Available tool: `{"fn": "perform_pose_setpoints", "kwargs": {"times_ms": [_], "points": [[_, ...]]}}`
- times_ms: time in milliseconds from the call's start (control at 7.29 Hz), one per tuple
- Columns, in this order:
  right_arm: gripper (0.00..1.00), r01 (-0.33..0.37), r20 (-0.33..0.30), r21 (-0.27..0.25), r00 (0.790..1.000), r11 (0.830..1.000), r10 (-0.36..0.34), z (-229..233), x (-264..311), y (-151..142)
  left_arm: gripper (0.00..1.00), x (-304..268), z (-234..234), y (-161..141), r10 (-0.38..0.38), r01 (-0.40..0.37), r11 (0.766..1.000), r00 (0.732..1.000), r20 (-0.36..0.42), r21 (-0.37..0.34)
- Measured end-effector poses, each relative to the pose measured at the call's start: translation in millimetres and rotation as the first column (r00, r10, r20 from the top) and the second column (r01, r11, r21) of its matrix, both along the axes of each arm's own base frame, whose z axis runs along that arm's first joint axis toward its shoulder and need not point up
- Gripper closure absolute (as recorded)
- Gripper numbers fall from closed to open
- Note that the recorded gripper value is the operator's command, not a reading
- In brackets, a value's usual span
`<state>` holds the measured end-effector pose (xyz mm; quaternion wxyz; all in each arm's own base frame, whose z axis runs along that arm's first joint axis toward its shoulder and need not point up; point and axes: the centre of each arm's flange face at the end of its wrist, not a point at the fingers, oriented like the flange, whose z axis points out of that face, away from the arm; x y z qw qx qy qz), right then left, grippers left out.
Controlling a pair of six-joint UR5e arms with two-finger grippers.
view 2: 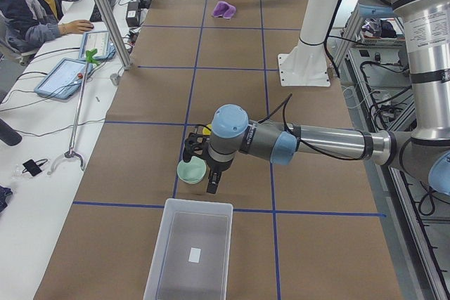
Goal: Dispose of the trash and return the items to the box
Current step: 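Move the left gripper toward the yellow cup beside the green bowl, then grasp the yellow cup rim with the left gripper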
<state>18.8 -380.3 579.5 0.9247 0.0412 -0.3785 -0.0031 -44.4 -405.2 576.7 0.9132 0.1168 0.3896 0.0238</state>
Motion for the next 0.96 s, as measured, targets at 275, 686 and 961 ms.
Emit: {"fn": "perform_pose_setpoints", "kwargs": {"times_ms": [275, 686, 961], "points": [[0.0, 0.006, 0.012, 0.003, 1.0, 1.0, -0.006, -1, -1, 0, 0.02, 10, -5, -1, -0.024, 0.024, 1.0, 0.999, -0.023, 0.001], [0.0, 0.016, 0.032, 0.05, 0.999, 0.999, -0.018, -6, -6, -3, 0.03, 100, -39, -25, -0.003, -0.004, 0.997, 0.996, -0.091, -0.074], [0.0, 0.034, 0.045, 0.053, 0.998, 0.998, -0.036, -7, -13, -3, 0.03, 174, -60, -40, -0.004, -0.005, 0.992, 0.998, -0.069, -0.128]]}}
